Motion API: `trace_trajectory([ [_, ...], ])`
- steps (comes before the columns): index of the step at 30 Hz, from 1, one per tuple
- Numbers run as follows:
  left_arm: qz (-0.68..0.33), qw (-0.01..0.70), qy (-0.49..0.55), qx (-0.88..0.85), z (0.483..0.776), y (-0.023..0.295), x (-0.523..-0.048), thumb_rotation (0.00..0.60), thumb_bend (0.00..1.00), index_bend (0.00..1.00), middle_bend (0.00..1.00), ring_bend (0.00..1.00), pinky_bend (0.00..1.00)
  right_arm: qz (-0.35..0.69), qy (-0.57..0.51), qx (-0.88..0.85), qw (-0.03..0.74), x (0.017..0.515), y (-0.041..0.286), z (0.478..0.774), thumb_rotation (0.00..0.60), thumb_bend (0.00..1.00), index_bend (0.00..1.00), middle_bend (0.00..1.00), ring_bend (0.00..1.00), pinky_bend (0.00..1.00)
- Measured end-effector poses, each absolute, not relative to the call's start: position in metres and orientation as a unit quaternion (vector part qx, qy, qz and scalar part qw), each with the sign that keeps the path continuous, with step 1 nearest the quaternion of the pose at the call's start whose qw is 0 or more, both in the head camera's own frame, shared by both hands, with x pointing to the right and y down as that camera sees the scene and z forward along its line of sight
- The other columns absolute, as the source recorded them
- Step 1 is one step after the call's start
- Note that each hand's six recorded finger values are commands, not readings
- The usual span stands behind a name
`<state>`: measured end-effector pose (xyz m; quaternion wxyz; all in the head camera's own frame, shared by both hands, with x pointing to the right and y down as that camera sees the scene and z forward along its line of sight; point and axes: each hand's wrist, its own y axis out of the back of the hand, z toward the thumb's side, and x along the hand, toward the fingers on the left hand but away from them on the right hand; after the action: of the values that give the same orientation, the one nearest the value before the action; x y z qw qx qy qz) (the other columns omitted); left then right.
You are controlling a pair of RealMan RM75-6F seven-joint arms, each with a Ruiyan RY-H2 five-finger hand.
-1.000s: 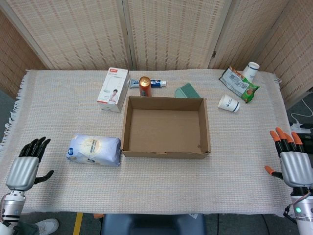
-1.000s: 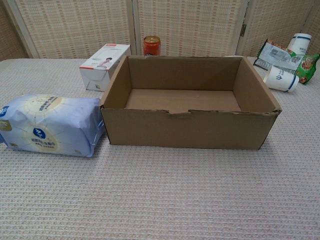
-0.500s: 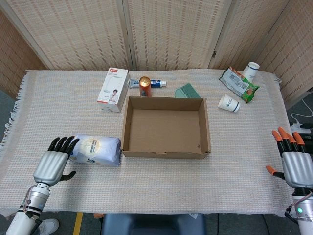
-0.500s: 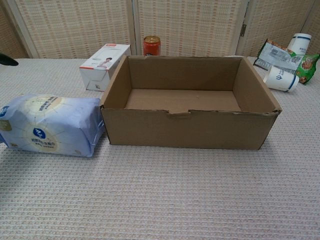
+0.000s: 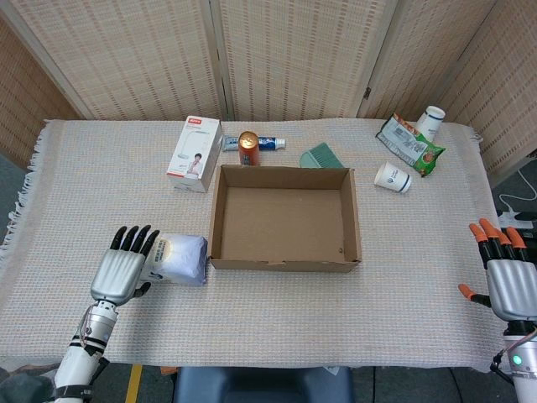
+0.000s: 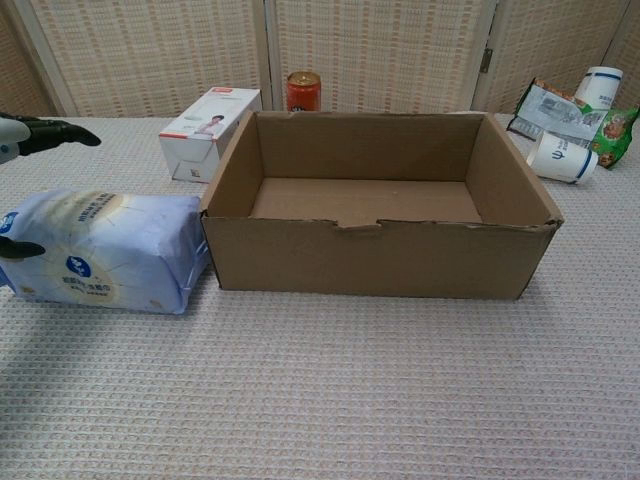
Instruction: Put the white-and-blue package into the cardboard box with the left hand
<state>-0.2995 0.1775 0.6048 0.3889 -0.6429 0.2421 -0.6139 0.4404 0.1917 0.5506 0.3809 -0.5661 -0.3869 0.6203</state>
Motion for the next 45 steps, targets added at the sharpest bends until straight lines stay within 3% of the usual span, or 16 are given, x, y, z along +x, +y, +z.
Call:
trace_trajectory([
  [35,-0.647,0.327,0.159,-0.670,0.672,0.158,-0.280,0.600,0.20,0.00,0.00,0.00,0.04,0.611,-0.402,-0.562,0.386,0.447,0.185,0.550,0.600,0.00,0.07,0.00,0.00,0.00],
  [37,-0.649,0.331,0.157,-0.667,0.675,0.156,-0.281,0.600,0.21,0.00,0.00,0.00,0.07,0.611,-0.402,-0.562,0.386,0.447,0.185,0.550,0.600,0.00,0.07,0.00,0.00,0.00],
  [39,-0.648,0.336,0.159,-0.665,0.677,0.154,-0.281,0.600,0.21,0.03,0.05,0.03,0.19,0.612,-0.401,-0.563,0.385,0.447,0.185,0.550,0.600,0.01,0.07,0.00,0.00,0.00],
  [42,-0.641,0.352,0.165,-0.662,0.678,0.151,-0.279,0.600,0.22,0.20,0.20,0.15,0.35,0.612,-0.401,-0.563,0.385,0.447,0.185,0.550,0.600,0.00,0.07,0.00,0.00,0.00],
  [45,-0.640,0.366,0.161,-0.656,0.681,0.150,-0.282,0.600,0.22,0.27,0.25,0.20,0.38,0.612,-0.401,-0.563,0.385,0.447,0.185,0.550,0.600,0.00,0.07,0.00,0.00,0.00],
])
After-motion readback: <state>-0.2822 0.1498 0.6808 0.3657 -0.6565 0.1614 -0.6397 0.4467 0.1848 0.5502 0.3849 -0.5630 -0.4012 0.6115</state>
